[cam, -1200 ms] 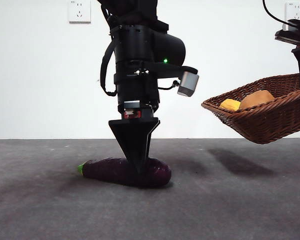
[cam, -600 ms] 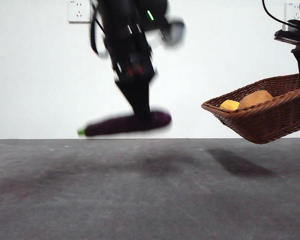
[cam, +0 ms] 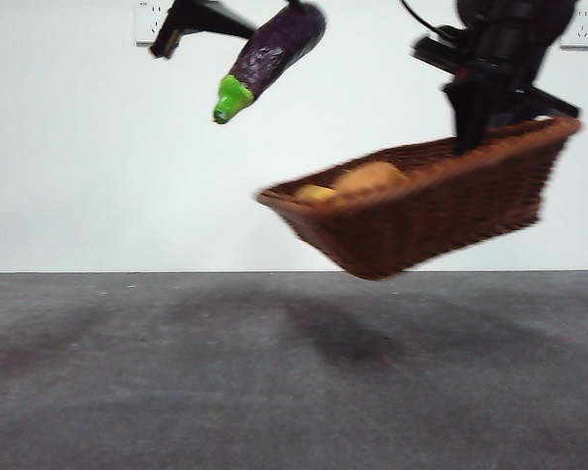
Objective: Help me put the vegetables on the table into the basket
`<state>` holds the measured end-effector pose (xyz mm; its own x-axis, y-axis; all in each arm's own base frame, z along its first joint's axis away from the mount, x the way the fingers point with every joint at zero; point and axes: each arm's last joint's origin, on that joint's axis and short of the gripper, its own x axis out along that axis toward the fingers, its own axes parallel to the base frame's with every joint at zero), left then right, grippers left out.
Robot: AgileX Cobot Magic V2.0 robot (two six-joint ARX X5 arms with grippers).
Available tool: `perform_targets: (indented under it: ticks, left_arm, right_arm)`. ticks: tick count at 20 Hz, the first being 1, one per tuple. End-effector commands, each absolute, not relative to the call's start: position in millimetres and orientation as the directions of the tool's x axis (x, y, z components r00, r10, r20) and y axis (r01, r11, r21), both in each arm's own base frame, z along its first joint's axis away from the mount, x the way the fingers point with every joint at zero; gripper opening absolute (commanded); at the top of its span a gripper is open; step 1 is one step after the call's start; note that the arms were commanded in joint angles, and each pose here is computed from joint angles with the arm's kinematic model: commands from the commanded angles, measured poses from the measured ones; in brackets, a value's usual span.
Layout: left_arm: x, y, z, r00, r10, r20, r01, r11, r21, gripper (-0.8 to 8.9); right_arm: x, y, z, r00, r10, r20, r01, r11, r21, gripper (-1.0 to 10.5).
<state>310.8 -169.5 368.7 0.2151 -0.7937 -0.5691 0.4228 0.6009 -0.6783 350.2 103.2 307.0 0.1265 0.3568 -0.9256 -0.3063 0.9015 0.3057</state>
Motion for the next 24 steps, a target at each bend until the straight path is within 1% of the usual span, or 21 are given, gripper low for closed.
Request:
perform_targets:
  ticks: [1,5,7,8,10,11,12,16,17,19,20,22,23,24]
  left_arm:
    - [313,-167,362,0.245,-0.742,-0.624,0.312,0.67,-0.674,-0.08]
    - [314,-166,362,0.258,-0.73,-0.633,0.266,0.684,-0.679,-0.03]
    - [314,-166,361,0.282,-0.705,-0.651,0.206,0.707,-0.677,0.01]
    - [314,-166,361,0.29,-0.696,-0.657,0.174,0.713,-0.679,0.24]
    - [314,-166,361,0.293,-0.691,-0.661,0.141,0.715,-0.685,2.15]
    - [314,-166,360,0.296,-0.687,-0.663,0.138,0.718,-0.682,2.89]
    - [314,-165,360,0.299,-0.681,-0.668,0.132,0.723,-0.678,3.24]
    - [315,-165,361,0.337,-0.655,-0.676,0.125,0.743,-0.658,3.22]
    - [315,-165,364,0.35,-0.659,-0.665,0.136,0.739,-0.66,3.22]
    - [310,-161,376,0.407,-0.658,-0.633,0.175,0.737,-0.653,3.18]
    - [305,-156,386,0.44,-0.663,-0.606,0.233,0.736,-0.636,3.13]
    - [284,-143,408,0.481,-0.659,-0.578,0.381,0.751,-0.539,3.09]
    - [269,-135,417,0.504,-0.631,-0.59,0.438,0.775,-0.455,2.77]
    - [254,-126,424,0.531,-0.581,-0.617,0.482,0.806,-0.344,1.36]
  right_arm:
    - [346,119,311,0.114,0.431,-0.895,-0.339,0.864,0.372,-0.2]
    - [339,144,312,0.095,0.46,-0.883,-0.386,0.834,0.393,-0.2]
    - [335,154,312,0.081,0.462,-0.883,-0.41,0.823,0.393,-0.2]
    - [332,159,312,0.075,0.464,-0.883,-0.424,0.816,0.393,-0.2]
    - [328,168,312,0.062,0.466,-0.883,-0.446,0.804,0.393,-0.2]
    - [326,172,312,0.059,0.468,-0.882,-0.457,0.798,0.393,-0.2]
    - [324,176,312,0.055,0.47,-0.881,-0.466,0.793,0.393,-0.2]
    - [323,178,312,0.052,0.476,-0.878,-0.472,0.786,0.399,-0.2]
    - [324,177,312,0.053,0.474,-0.879,-0.469,0.789,0.397,-0.2]
    - [326,172,311,0.068,0.453,-0.889,-0.452,0.808,0.378,-0.2]
    - [328,167,311,0.073,0.45,-0.89,-0.44,0.815,0.376,-0.2]
    - [334,156,311,0.091,0.447,-0.89,-0.412,0.83,0.376,-0.2]
    - [338,147,311,0.102,0.445,-0.89,-0.394,0.839,0.375,-0.2]
    - [342,137,311,0.117,0.442,-0.889,-0.371,0.85,0.374,-0.2]
